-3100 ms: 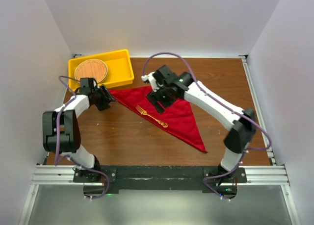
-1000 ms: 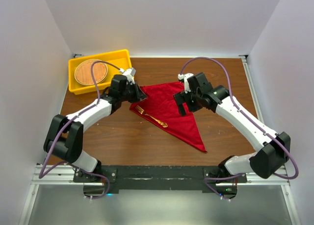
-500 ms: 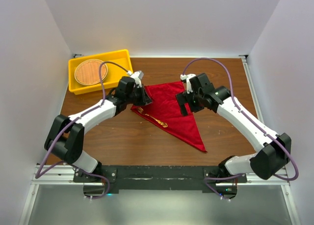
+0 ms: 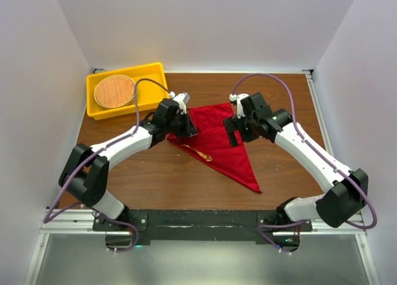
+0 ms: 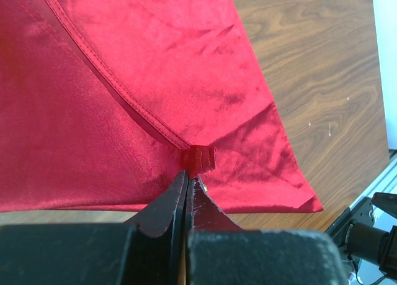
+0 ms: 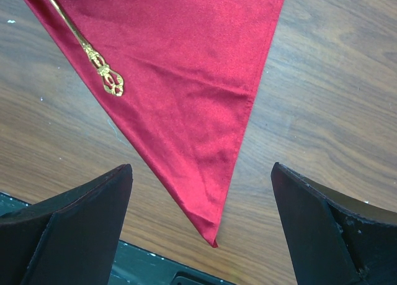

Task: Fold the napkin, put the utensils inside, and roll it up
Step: Fold the napkin

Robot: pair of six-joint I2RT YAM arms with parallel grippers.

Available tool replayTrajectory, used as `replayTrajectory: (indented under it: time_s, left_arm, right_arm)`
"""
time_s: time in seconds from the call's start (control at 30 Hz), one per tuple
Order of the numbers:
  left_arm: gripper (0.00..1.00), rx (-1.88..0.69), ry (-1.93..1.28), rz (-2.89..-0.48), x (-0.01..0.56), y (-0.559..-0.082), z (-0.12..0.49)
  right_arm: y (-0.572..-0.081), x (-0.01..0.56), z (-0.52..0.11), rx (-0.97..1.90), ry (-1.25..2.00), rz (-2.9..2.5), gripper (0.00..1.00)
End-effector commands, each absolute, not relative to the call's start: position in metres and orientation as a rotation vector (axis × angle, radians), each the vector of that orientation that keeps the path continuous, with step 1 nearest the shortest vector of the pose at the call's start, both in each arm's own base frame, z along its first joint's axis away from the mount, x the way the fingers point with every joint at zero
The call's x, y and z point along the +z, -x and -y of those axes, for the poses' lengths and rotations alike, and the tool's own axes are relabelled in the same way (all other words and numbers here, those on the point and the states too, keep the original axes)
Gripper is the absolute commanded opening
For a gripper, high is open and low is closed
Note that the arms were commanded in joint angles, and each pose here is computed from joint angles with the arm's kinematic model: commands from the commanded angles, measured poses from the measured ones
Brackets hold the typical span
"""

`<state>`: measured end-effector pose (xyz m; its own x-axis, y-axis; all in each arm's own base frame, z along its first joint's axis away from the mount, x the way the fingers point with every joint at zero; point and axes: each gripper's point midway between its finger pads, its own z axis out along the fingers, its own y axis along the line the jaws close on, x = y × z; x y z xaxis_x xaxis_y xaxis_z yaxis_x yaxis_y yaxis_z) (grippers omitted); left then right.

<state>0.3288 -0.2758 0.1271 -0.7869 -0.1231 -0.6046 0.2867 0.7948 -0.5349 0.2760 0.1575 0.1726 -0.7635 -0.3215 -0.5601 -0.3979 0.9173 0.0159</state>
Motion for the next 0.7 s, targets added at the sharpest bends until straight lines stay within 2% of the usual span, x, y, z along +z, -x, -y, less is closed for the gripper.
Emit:
replayTrajectory:
  time_s: [0.0,0.67]
  left_arm:
    - [0.02,-0.848,-0.158,-2.302,0.140,-0.337,0.290]
    - [0.05,-0.886,-0.236,-2.468,0.080,-0.316,0.313]
  right_arm:
    - [-0.277,0.185,-0.158,0.219,0.473,-2.462,0.98]
    - [-0.273,0.181,-0.152,0.216,0.460,-2.475,0.98]
